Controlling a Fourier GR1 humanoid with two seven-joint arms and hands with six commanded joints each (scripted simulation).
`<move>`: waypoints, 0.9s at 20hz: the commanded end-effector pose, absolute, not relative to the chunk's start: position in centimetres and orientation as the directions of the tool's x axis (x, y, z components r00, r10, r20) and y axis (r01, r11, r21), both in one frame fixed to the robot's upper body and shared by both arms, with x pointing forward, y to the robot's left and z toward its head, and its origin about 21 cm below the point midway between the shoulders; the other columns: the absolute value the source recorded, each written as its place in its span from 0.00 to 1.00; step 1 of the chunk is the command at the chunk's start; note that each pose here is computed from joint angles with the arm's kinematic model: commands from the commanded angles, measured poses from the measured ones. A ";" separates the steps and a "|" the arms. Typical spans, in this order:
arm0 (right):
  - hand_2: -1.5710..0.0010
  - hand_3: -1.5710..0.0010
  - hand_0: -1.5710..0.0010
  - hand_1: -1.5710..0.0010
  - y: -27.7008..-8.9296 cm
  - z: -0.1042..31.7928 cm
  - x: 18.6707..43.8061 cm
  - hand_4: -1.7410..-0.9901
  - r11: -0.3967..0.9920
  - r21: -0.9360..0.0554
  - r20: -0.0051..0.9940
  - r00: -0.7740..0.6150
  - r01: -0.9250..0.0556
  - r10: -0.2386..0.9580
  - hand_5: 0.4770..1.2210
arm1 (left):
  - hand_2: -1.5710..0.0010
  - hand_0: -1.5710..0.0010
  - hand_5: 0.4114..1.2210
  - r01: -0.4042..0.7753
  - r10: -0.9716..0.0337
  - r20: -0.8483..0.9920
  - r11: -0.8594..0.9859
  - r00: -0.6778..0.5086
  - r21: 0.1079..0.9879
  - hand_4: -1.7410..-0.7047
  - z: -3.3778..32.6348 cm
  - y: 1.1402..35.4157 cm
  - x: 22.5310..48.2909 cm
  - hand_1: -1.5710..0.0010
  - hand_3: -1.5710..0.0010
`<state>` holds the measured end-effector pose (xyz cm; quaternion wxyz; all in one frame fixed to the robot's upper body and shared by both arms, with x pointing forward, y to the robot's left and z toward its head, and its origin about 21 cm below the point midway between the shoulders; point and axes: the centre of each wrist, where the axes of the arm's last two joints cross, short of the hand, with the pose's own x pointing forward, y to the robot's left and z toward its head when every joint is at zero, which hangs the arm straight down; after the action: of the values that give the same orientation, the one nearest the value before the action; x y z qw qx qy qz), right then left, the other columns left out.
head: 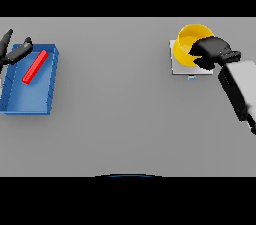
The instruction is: Pick up the red beaker and tilt it to pour out 1 green nut into yellow bowl. Pick up the yellow bowl and place it on the metallic measuring scale.
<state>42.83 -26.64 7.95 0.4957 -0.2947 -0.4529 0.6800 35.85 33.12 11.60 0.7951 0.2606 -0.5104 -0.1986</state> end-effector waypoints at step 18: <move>0.96 0.97 0.95 0.95 -27.0 8.7 43.1 0.46 -0.072 -0.868 0.074 -0.270 -0.491 0.960 0.42 | 1.00 1.00 0.43 0.060 -0.584 0.705 0.785 0.402 0.616 0.88 11.8 32.6 36.0 1.00 1.00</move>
<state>43.12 -27.02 8.73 0.5358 -0.2791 -0.4208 0.6767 36.00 32.62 11.80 0.7965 0.2577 -0.5083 -0.2023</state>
